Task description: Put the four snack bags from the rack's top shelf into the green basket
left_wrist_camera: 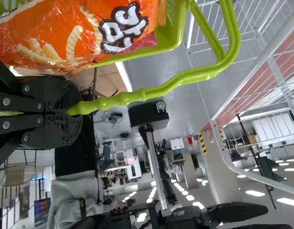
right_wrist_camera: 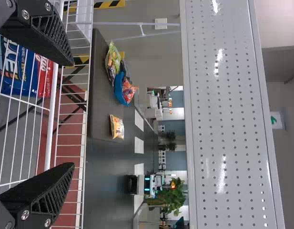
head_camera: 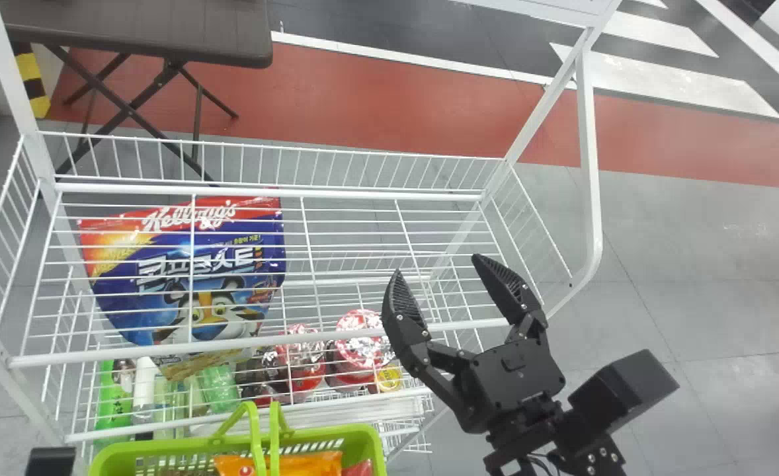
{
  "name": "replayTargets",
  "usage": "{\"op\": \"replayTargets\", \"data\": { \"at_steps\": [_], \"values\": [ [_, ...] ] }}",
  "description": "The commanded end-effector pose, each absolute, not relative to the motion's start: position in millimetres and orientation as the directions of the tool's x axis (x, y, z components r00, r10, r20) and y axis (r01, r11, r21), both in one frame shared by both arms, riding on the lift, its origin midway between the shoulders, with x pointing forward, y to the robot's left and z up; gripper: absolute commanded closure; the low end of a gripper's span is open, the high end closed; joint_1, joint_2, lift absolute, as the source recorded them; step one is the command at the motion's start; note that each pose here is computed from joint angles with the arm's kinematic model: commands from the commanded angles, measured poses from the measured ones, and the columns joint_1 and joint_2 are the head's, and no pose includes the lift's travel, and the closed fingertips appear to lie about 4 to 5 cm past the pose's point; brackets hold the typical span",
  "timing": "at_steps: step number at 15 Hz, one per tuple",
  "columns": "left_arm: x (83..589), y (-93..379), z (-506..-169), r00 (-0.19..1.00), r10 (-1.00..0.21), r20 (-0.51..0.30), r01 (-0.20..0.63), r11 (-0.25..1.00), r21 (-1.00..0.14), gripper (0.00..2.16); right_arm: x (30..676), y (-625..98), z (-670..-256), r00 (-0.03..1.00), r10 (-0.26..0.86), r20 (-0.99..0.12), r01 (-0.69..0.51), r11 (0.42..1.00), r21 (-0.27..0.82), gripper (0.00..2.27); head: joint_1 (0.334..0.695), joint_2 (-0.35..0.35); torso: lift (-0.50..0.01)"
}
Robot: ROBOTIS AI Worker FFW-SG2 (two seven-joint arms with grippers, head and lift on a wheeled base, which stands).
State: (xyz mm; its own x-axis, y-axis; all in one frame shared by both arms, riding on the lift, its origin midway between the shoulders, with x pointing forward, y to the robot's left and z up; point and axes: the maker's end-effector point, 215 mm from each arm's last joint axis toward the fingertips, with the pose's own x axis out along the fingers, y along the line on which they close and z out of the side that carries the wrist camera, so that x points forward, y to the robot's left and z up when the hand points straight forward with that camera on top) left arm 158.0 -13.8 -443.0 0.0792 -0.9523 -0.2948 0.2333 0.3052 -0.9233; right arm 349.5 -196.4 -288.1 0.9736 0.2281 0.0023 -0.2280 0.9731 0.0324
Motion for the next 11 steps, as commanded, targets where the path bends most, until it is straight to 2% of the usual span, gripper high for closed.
{"op": "replayTargets", "data": {
  "at_steps": [1,4,11],
  "values": [
    [158.1,-13.4,-442.8,0.08,-0.953,-0.293,0.232,0.304,-0.924,2.15,349.1,-197.4,-286.4,0.974,0.226,0.009,-0.227,0.973,0.031,0.06,0.695,-0.35,0.0],
    [158.7,-12.3,-443.3,0.082,-0.952,-0.295,0.232,0.306,-0.923,2.15,347.9,-200.6,-279.3,0.974,0.221,0.043,-0.223,0.974,0.033,0.06,0.695,-0.35,0.0],
    [159.2,-12.6,-441.7,0.083,-0.953,-0.292,0.235,0.303,-0.924,2.15,347.7,-203.0,-279.2,0.975,0.218,0.044,-0.22,0.975,0.043,0.06,0.695,-0.35,0.0]
  ]
}}
